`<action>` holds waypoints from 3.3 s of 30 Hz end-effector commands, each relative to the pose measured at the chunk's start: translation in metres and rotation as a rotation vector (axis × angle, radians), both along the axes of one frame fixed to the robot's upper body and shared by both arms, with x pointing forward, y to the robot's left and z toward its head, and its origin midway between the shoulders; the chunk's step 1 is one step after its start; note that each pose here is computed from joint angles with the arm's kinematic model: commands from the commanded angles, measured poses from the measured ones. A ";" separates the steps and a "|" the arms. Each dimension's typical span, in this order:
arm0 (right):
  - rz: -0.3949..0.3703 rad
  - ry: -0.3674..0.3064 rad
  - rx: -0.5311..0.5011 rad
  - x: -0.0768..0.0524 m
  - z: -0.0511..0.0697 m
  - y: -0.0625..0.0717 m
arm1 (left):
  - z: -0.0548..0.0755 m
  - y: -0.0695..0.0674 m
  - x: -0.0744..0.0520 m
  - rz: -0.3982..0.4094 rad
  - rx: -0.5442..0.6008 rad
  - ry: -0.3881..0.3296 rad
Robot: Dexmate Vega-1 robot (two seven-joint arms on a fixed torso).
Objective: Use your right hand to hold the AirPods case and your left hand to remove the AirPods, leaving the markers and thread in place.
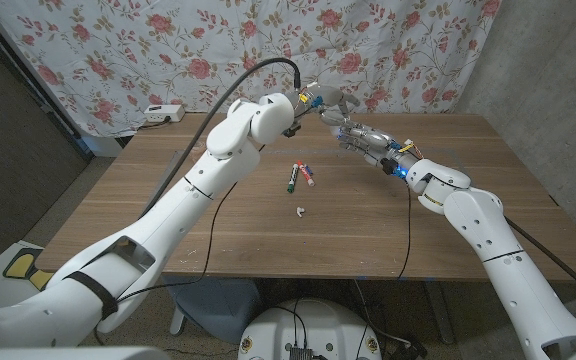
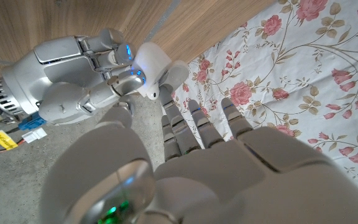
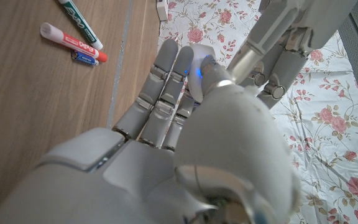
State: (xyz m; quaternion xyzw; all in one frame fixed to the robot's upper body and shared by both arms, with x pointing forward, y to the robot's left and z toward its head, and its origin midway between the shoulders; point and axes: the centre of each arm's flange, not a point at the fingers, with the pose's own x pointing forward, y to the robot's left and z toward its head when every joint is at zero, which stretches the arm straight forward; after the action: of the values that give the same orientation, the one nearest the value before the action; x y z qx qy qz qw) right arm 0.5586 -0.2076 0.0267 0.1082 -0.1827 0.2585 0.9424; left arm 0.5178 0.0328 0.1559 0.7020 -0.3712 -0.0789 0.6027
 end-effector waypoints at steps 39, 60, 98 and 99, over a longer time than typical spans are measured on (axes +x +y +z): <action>-0.001 0.013 0.004 0.003 -0.003 -0.001 | -0.007 -0.009 0.010 0.015 -0.020 0.069; -0.002 0.020 0.009 0.005 -0.004 -0.003 | -0.011 -0.012 0.008 -0.001 -0.047 0.002; -0.003 0.018 0.000 0.005 -0.002 0.003 | -0.005 0.007 -0.003 -0.086 -0.176 -0.097; -0.002 0.019 0.001 0.005 -0.002 0.003 | -0.005 0.008 -0.004 -0.085 -0.185 -0.100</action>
State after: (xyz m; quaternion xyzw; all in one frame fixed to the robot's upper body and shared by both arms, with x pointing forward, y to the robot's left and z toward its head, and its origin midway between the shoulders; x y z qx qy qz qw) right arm 0.5633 -0.2080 0.0245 0.1129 -0.1759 0.2564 0.9437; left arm 0.5203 0.0324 0.1491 0.6472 -0.4202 -0.0428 0.6346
